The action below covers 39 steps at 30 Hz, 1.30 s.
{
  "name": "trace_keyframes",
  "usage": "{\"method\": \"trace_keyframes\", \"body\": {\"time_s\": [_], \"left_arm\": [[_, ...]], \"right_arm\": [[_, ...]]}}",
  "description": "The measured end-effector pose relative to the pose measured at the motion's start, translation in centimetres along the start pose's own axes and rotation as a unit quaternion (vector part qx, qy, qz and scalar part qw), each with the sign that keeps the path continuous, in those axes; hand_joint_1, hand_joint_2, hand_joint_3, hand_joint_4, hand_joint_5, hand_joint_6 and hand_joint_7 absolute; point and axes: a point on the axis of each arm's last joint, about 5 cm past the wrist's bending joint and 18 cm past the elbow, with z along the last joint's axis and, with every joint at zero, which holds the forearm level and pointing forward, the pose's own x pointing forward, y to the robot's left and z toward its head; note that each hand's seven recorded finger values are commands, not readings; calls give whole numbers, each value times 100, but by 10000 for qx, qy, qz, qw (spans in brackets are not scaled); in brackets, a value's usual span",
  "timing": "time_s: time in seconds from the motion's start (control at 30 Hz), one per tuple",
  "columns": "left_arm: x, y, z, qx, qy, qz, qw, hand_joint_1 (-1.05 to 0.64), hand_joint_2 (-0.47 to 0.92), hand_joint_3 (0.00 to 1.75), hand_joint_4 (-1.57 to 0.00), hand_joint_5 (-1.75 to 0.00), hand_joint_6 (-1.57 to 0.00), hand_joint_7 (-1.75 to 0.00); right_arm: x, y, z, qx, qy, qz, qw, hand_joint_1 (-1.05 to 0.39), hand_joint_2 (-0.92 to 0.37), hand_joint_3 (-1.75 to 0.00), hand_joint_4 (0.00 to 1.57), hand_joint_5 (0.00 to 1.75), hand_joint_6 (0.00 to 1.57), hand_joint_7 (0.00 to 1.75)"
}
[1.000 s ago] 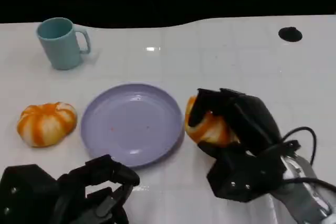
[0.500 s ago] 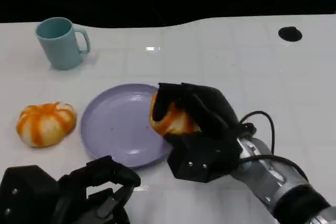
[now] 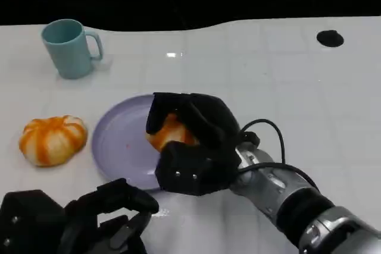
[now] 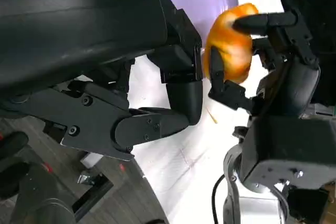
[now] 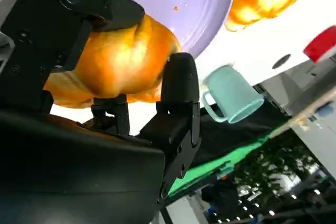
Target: Grasp the bread from the table and place it into the plate.
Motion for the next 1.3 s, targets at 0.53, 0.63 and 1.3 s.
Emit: {"method": "trace_keyframes", "body": {"time_s": [0.53,0.63,1.3], "left_arm": [[0,-3,-4,-5,-3,-4,10000,-33,92,54,-64,-175,-57,-134],[-2,-3,-6,0,2,-1,10000,-33,92,54,-64,-175,-57,-134],[4,-37,-15,11,-53,-38,10000,-35,92,54,-67,-175,-59,-136]], "right_arm": [[39,-94,-29,-594,427,1385,9877,-70,-92,-33,0,7,15,0],[34,-145,-40,-662,393,1416,9869,-72,-92,-33,1,8,13,0],[-609,-541,-238,-324,-306,692,9966,-67,-92,-23,7,49,26,6]]}}
